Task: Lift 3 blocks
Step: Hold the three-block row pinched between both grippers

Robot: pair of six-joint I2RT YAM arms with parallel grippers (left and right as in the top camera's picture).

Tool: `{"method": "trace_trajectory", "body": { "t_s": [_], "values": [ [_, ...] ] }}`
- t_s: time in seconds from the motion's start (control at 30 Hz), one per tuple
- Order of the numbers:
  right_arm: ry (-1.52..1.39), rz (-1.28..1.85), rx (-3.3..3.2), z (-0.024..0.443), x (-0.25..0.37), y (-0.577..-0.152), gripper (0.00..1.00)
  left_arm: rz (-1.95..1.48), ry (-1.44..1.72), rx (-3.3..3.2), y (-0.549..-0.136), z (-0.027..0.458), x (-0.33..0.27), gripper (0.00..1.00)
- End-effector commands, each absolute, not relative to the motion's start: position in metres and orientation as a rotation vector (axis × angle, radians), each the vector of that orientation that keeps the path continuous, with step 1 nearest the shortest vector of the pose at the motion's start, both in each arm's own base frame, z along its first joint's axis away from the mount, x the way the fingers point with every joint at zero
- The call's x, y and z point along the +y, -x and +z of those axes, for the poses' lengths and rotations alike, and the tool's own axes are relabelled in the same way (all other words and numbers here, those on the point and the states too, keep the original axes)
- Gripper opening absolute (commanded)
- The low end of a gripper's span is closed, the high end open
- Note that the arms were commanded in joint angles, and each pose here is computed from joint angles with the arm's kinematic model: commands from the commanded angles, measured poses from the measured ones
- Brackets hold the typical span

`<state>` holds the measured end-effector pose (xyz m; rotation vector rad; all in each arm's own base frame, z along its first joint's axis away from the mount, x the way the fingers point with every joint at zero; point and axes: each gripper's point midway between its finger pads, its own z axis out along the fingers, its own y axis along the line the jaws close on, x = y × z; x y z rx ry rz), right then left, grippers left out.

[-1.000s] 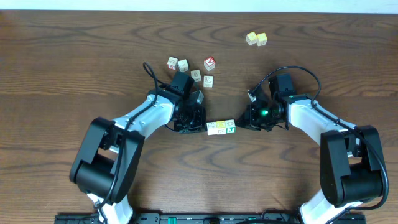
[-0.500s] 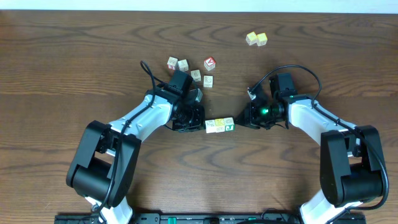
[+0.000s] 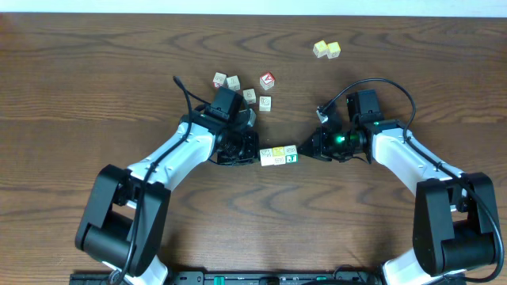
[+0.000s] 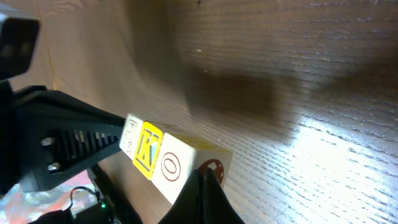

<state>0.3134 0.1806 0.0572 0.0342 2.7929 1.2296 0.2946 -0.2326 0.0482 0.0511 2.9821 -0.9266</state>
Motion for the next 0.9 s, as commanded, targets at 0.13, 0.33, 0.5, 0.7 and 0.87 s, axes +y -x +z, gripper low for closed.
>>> {"method": "trace_trajectory", "body": {
  "t_s": [0.13,0.33,0.5,0.7,0.87],
  "values": [
    [-0.004,1.419,2.757,0.078,0.199,-0.3,0.01,-1.091,-0.148,2.904,-0.29,0.078,-0.254,0.07],
    [0.011,1.415,2.733,0.09,0.199,-0.299,0.01,-1.101,-0.151,2.893,-0.293,0.083,-0.256,0.07],
    [0.024,1.419,2.739,0.093,0.205,-0.295,0.01,-1.108,-0.156,2.883,-0.293,0.087,-0.256,0.07],
    [0.047,1.402,2.762,0.091,0.213,-0.29,0.01,-1.115,-0.169,2.852,-0.292,0.102,-0.256,0.07],
    [0.045,1.404,2.762,0.091,0.213,-0.29,0.01,-1.123,-0.185,2.813,-0.291,0.117,-0.255,0.07]
  ]
}}
